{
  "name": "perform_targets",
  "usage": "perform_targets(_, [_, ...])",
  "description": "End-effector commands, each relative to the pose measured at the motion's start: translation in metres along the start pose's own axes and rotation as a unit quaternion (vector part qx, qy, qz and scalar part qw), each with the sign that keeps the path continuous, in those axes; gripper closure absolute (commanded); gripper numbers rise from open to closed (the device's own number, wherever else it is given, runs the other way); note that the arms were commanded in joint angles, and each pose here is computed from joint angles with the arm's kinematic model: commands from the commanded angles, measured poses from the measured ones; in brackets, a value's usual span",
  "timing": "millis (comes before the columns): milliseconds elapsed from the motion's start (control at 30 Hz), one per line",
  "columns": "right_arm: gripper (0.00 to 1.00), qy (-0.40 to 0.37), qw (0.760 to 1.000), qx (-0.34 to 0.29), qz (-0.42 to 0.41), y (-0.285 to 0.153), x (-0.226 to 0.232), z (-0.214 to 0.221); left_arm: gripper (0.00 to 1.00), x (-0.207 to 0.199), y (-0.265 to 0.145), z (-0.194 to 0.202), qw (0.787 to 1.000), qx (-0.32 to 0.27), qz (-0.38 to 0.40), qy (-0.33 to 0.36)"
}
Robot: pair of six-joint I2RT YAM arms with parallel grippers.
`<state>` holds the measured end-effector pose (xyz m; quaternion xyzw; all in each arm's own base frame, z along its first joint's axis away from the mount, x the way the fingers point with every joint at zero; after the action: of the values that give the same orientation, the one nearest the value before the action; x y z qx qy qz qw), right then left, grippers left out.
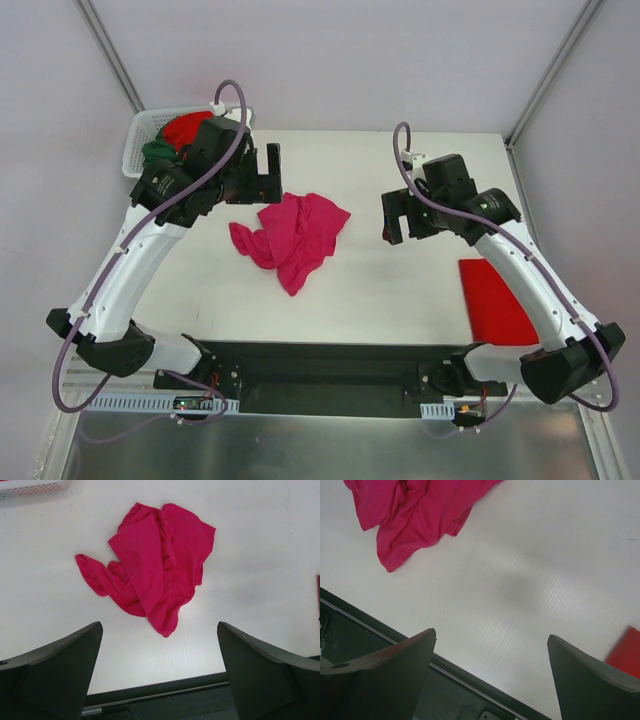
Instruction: Fold and stack the t-shirts
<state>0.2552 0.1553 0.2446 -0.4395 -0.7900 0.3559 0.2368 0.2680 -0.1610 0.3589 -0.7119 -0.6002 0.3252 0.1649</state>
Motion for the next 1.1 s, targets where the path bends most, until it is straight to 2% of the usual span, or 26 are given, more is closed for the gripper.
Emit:
perform_targets(0, [0.04,0.007,1.000,-0.003,-0.018,0.016,0.008,-0.002,0.01,0.015,0.001,-0.001,0.999,-0.017,-0.030,-0.011])
perform_targets(167, [0.04,0.000,0.999,-0.043,-0.019,0.050,0.011,-0.051,0.01,0.028,0.049,0.015,0.995,0.021,-0.092,0.025])
perform_targets(200, [0.04,0.003,0.999,-0.040,-0.018,0.056,0.011,-0.059,0.01,0.029,0.068,0.024,0.995,0.029,-0.094,0.028])
perform_targets(233, [0.03,0.006,1.000,-0.007,-0.023,0.081,0.014,-0.056,0.01,0.036,0.080,0.027,0.994,0.034,-0.096,0.025])
perform_targets(267, [0.03,0.010,0.999,-0.018,-0.027,0.083,0.016,-0.072,0.01,0.032,0.091,0.034,0.996,0.046,-0.069,0.024])
perform_targets(400, [0.01,0.017,0.999,0.016,-0.027,0.122,0.019,-0.083,0.01,0.068,0.152,0.062,0.993,0.089,-0.039,-0.066])
perform_targets(600, [0.02,0.039,0.998,0.035,-0.036,0.157,0.021,-0.090,0.00,0.101,0.195,0.062,0.991,0.107,-0.056,-0.064])
perform_targets(667, [0.05,0.044,0.998,0.034,-0.038,0.163,0.020,-0.091,0.01,0.090,0.207,0.054,0.992,0.104,0.000,-0.069])
perform_targets(867, [0.09,0.071,0.996,0.054,-0.015,0.176,0.003,-0.083,0.01,0.073,0.243,0.038,0.987,0.116,0.090,-0.068])
perform_targets(1067, [0.10,0.120,0.988,0.089,-0.041,0.196,0.000,-0.065,0.01,0.089,0.273,0.044,0.975,0.146,0.118,-0.121])
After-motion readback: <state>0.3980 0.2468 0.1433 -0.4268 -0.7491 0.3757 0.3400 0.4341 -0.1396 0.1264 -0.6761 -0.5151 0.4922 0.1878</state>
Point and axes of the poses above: each gripper's point midway between its finger pads, its own y axis out along the fingers, its own x axis along the line the jaws close on, z = x × y, the point moved 1 cm from there along -y, back along the fingers, and after that the axes turned 7 degrees about -y, right-handed, at the moved point
